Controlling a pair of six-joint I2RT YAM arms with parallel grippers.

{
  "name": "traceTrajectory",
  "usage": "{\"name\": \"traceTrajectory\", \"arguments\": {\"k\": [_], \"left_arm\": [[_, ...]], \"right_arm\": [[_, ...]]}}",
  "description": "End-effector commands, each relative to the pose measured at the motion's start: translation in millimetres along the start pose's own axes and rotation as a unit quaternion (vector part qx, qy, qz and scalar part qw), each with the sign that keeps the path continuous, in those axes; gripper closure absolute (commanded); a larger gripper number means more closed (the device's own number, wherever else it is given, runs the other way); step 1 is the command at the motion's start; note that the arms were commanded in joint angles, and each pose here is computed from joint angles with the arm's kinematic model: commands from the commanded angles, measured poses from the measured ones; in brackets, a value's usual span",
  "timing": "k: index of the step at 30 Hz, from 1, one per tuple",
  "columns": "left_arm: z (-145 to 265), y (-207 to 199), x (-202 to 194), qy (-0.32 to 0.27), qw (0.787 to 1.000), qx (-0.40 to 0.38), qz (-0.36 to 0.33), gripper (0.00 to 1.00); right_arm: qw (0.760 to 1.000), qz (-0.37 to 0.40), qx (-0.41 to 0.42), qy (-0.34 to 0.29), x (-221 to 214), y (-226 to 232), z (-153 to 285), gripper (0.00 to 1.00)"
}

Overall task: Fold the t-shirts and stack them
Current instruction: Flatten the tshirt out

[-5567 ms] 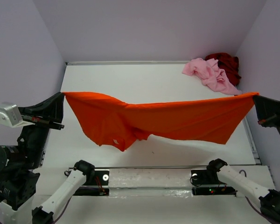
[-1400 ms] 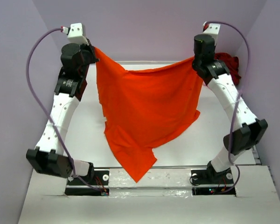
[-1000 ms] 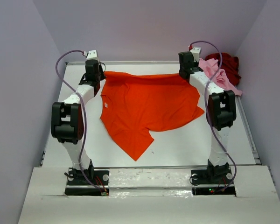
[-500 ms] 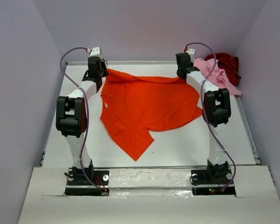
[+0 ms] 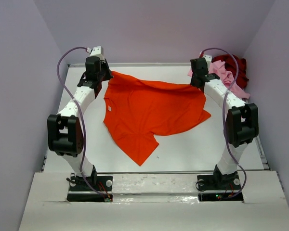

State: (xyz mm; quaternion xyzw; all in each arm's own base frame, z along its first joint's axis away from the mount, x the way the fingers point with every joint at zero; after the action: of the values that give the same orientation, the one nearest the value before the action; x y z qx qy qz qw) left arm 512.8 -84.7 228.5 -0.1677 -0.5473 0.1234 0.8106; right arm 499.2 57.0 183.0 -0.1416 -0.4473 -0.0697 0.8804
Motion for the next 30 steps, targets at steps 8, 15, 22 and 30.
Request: {"name": "traceTrajectory", "arguments": {"k": [8, 15, 22, 30], "left_arm": [[41.3, 2.0, -15.7, 0.035, 0.999, 0.004, 0.004, 1.0], [49.5, 14.7, -42.7, 0.074, 0.997, 0.02, 0.001, 1.0], [52.8, 25.5, -67.2, 0.117, 0.992, 0.037, 0.003, 1.0], [114.8, -16.2, 30.2, -0.04, 0.999, -0.02, -0.001, 1.0]], "right_arm": [[0.997, -0.002, 0.031, 0.066, -54.2, -11.1, 28.3, 1.0], [0.996, 0.014, 0.023, 0.084, -72.0, -16.4, 28.8, 1.0], [0.993, 0.012, 0.019, 0.112, -92.6, -13.7, 22.4, 1.0], [0.995, -0.047, 0.075, -0.049, 0.7, -33.0, 94.8, 1.0]]}}
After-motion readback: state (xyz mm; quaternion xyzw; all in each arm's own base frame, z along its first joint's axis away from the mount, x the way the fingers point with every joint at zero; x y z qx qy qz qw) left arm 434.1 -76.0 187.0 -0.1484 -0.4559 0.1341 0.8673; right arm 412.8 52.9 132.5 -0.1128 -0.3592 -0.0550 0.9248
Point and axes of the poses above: each gripper's point midway between its finger pads, its own z axis back along the fingers, its own y axis along the line the jaws close on, x = y × z, the point moved 1 cm from there along z, back along the fingers, and after that the axes turned 9 degrees about z, right-handed, at the moved point
